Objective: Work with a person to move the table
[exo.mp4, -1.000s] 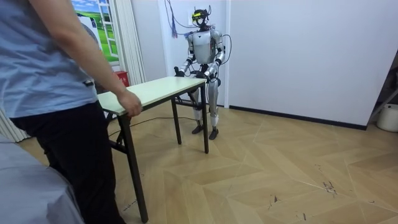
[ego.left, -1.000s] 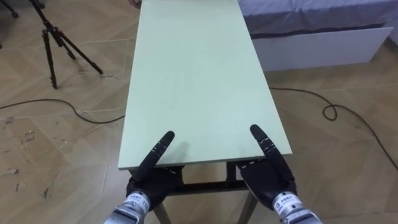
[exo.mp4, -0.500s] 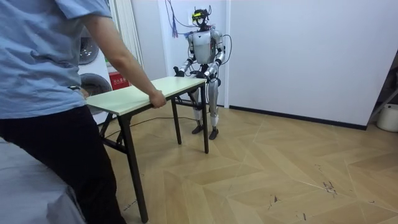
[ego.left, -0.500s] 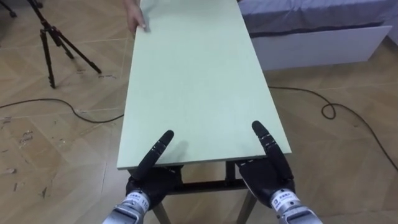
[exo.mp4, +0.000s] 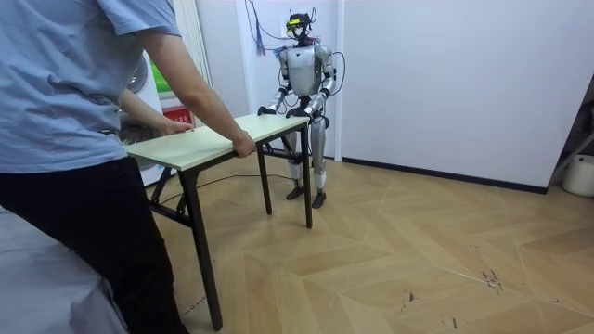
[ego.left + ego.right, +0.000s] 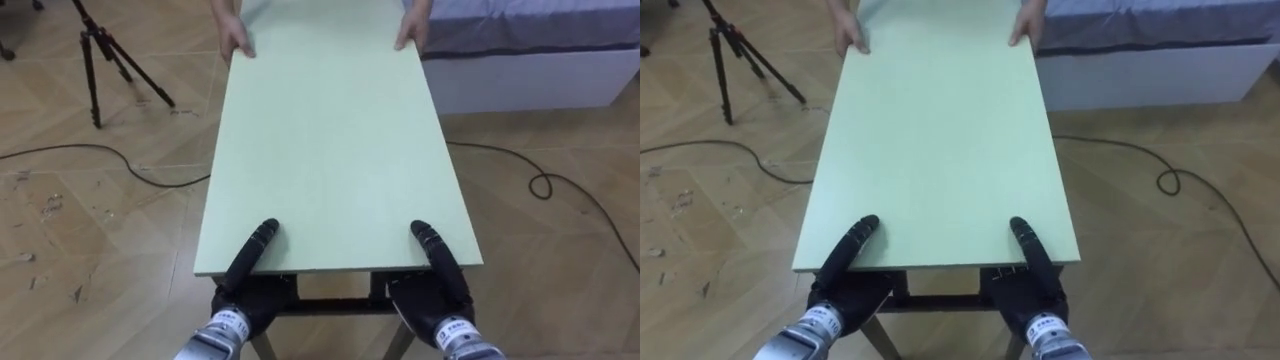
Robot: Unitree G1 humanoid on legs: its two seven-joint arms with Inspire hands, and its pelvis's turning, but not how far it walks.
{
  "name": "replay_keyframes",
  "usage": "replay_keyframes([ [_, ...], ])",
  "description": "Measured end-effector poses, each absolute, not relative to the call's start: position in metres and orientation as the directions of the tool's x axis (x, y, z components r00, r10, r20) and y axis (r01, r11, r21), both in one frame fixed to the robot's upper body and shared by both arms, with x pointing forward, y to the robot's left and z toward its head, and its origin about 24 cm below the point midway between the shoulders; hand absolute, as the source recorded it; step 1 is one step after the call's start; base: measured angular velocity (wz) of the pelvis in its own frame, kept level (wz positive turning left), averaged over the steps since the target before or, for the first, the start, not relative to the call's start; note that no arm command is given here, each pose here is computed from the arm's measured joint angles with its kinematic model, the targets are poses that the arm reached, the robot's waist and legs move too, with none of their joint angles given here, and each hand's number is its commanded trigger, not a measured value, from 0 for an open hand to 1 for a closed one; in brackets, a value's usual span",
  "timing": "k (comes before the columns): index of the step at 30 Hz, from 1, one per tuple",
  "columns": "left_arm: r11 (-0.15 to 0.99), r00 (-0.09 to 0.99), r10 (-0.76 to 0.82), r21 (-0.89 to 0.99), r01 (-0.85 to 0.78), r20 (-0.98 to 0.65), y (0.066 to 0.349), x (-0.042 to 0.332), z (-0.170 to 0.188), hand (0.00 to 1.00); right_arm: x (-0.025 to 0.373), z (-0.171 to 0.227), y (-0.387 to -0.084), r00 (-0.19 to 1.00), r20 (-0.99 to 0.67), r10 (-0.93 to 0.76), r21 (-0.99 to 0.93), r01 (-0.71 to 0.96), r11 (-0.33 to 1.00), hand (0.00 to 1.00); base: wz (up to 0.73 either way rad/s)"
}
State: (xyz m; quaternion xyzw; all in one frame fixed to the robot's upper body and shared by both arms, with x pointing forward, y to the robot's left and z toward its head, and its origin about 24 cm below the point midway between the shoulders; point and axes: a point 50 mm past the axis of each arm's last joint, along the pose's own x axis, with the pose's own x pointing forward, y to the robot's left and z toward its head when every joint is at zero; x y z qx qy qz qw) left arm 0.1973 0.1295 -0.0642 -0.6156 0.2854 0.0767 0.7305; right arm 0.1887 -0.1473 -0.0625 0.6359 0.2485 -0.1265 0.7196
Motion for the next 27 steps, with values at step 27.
replay_keyframes([
  [27,0.287,0.836,-0.206,-0.848,-0.445,-0.509,0.129,0.183,-0.059,1.00,0.177,-0.059,-0.143,0.855,-0.507,0.113,0.856,0.483,0.183,1.00,0.01],
])
